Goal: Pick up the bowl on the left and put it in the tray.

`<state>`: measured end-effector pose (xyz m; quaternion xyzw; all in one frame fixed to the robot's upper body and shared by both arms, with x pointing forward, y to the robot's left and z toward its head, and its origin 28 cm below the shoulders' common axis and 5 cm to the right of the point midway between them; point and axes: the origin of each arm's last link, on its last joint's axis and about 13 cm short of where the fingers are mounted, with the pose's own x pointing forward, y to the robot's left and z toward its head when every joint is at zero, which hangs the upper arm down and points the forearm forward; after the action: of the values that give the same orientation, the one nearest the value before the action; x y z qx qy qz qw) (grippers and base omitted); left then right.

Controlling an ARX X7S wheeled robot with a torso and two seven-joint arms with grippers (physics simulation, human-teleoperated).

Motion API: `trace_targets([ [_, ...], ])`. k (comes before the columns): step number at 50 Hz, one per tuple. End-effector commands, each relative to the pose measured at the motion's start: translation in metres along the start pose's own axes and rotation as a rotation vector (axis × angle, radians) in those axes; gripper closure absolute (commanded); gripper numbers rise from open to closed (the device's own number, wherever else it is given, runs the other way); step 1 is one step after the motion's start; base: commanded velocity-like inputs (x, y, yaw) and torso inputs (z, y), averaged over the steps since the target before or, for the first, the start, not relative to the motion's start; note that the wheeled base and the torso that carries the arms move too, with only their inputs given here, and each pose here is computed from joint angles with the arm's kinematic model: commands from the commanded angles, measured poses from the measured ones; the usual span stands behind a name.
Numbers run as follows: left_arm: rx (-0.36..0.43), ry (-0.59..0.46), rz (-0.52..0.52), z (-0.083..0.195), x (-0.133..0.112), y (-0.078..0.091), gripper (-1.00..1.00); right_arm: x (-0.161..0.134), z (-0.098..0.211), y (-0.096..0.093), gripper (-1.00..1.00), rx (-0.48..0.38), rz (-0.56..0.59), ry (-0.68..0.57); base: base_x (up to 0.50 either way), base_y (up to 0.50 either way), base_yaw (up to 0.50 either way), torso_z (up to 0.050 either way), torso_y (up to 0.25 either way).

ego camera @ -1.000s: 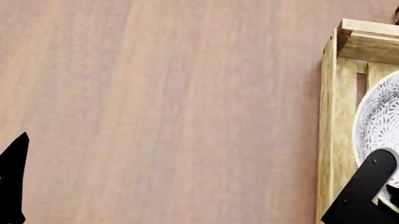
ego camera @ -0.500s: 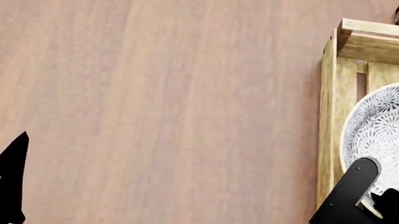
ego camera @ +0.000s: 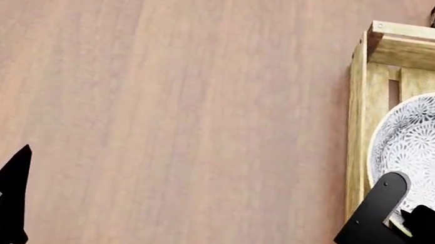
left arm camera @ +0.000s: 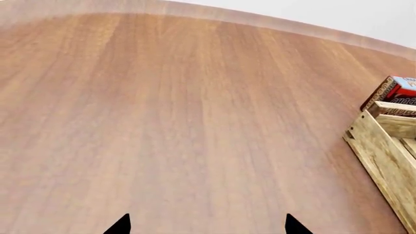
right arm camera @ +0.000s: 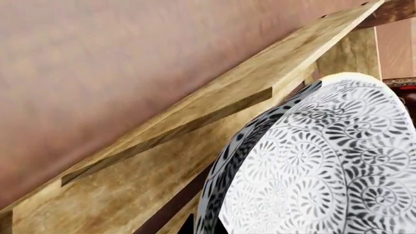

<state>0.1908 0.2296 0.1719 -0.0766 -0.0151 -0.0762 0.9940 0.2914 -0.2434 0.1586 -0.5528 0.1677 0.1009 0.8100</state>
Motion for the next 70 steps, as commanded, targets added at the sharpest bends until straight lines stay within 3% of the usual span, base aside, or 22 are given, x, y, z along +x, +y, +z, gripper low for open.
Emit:
trace_targets([
  [1,0.001,0.001,0.001,0.000,0.000,0.000,-1.00,0.002,-0.002,0.002,1.00,-0.011,-0.010,0.012,0.00,0.00,0.00,0.000,0.000],
  [4,0.001,0.000,0.000,0.000,0.000,0.000,-1.00,0.001,-0.002,0.003,1.00,-0.018,-0.002,0.014,0.00,0.00,0.00,0.000,0.000],
  [5,0.001,0.001,0.000,0.000,0.000,0.000,-1.00,0.000,-0.002,0.003,-1.00,-0.024,-0.007,0.014,0.00,0.00,0.00,0.000,0.000],
  [24,0.001,-0.002,0.001,0.001,0.000,0.000,-1.00,-0.008,0.001,-0.005,-1.00,-0.040,-0.015,0.012,0.00,0.00,0.00,0.000,0.000],
  [37,0.006,-0.011,0.005,0.004,0.000,-0.001,-1.00,-0.054,0.022,-0.051,-1.00,-0.069,-0.070,-0.032,0.00,0.00,0.00,0.000,0.000],
  [47,0.004,-0.014,0.008,0.005,-0.001,0.000,-1.00,-0.088,0.038,-0.068,-1.00,-0.091,-0.111,-0.116,0.00,0.00,0.00,0.000,0.000],
  [56,0.002,-0.015,0.009,0.004,-0.001,0.000,-1.00,-0.106,0.046,-0.060,-1.00,-0.131,-0.131,-0.216,0.00,0.00,0.00,0.000,0.000],
  [70,0.006,-0.015,0.019,0.003,-0.003,0.002,-1.00,-0.132,0.057,-0.004,-1.00,-0.051,-0.243,-0.419,0.00,0.00,0.00,0.000,0.000],
])
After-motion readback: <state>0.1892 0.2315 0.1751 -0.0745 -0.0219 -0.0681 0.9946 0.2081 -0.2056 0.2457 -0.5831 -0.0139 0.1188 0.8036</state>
